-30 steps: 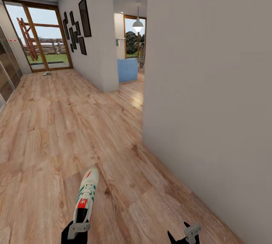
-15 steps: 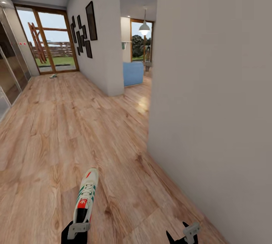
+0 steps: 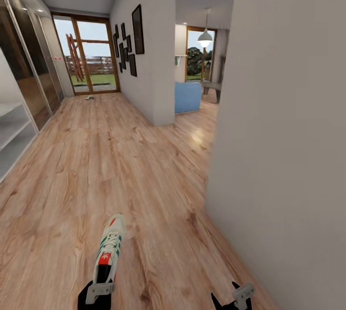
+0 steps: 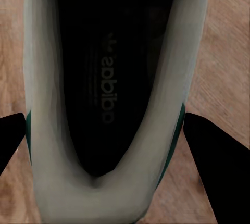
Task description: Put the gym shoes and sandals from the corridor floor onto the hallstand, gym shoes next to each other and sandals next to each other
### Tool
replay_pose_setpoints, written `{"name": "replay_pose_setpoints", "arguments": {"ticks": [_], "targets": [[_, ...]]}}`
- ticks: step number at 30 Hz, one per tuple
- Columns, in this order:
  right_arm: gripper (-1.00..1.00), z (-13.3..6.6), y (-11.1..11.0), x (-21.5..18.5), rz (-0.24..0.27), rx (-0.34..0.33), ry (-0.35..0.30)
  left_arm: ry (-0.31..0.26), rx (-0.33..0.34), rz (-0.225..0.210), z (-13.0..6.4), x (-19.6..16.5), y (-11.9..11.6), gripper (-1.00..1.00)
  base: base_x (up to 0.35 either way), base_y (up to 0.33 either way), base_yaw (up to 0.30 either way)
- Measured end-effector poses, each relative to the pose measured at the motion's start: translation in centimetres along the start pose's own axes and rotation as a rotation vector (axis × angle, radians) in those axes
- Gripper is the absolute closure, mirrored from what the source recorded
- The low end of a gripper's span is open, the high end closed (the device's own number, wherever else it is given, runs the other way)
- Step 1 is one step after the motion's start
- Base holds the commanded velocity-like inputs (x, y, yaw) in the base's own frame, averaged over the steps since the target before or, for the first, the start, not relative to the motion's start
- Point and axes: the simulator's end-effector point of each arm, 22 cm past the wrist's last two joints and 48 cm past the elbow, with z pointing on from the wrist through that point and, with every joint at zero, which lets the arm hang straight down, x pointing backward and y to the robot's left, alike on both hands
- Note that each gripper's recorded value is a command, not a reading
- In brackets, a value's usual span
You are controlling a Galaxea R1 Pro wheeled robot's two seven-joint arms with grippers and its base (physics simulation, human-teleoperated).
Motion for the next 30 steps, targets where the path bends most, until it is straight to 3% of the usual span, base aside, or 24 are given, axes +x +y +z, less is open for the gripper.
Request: {"name": "replay_pose_setpoints", "arguments": {"ticks": [30], "targets": [[-1.00, -0.1, -0.6, -1.2, -0.012, 0.009, -0.024, -0.027, 0.000, -0.002, 0.0, -1.2, 0.0, 1.00, 0.333, 0.000, 0.232]]}}
